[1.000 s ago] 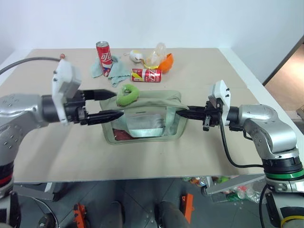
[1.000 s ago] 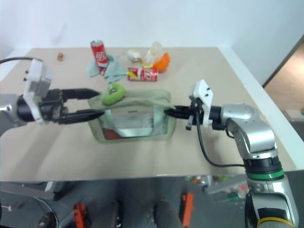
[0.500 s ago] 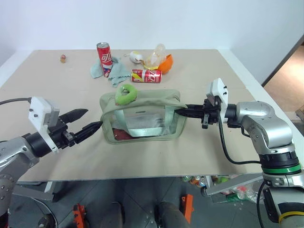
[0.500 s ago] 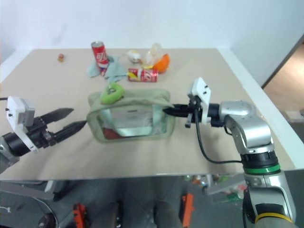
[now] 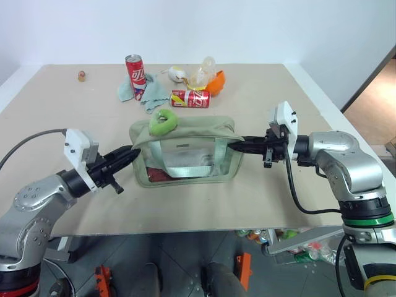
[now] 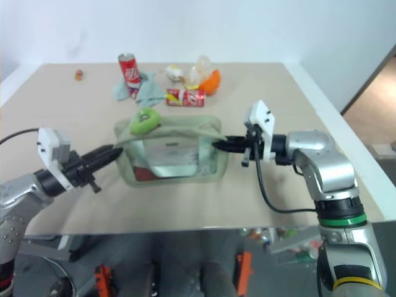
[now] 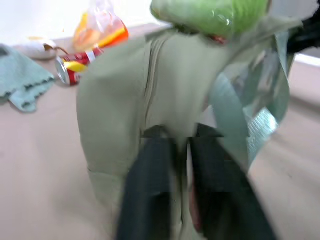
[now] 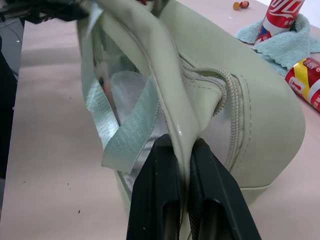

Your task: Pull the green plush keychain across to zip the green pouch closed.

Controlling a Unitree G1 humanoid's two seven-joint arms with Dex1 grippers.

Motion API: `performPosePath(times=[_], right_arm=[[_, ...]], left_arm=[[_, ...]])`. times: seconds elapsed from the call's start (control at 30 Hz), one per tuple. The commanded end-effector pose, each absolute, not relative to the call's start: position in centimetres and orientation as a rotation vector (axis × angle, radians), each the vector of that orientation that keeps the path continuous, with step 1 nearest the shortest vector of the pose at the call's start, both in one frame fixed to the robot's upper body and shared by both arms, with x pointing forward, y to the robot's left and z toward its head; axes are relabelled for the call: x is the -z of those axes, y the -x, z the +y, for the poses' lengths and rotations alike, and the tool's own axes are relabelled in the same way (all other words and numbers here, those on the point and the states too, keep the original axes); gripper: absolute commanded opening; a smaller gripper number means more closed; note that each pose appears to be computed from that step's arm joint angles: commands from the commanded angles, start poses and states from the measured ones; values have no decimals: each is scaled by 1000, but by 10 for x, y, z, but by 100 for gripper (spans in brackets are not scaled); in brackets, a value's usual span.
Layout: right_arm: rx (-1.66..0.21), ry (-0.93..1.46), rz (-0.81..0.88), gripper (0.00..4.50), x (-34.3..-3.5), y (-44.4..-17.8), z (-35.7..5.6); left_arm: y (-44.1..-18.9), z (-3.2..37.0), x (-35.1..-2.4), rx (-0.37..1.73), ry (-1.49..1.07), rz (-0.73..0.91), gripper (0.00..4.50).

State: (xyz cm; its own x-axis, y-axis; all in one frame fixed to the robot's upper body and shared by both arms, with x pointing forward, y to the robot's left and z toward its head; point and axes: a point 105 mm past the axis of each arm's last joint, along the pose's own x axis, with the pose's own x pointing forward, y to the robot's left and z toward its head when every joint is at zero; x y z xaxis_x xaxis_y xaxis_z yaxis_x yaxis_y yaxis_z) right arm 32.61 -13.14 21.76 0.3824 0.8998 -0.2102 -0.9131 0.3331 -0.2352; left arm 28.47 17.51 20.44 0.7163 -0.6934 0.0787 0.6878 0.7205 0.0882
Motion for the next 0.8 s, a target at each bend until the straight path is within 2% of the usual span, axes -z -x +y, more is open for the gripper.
performPosePath(times=[0.03,0.17,0.27,0.37,0.5,0.6,0.8], right_arm=[[-1209,364,4,87,-233,-314,-134],[-1228,443,50,224,-240,-308,-138],[-1262,445,-3,325,-272,-303,-124],[-1349,431,-141,440,-309,-295,-87],[-1447,418,-237,448,-317,-294,-41],[-1472,442,-263,448,-303,-303,-9],[-1496,479,-262,448,-280,-314,13]], left_arm=[[-286,171,-218,790,-88,-164,0],[-287,167,-211,814,-99,-138,0],[-286,166,-209,819,-93,-131,0],[-285,165,-202,826,-90,-105,0],[-285,163,-196,830,-80,-94,0],[-284,159,-196,835,-75,-99,0],[-282,152,-198,838,-68,-111,0]])
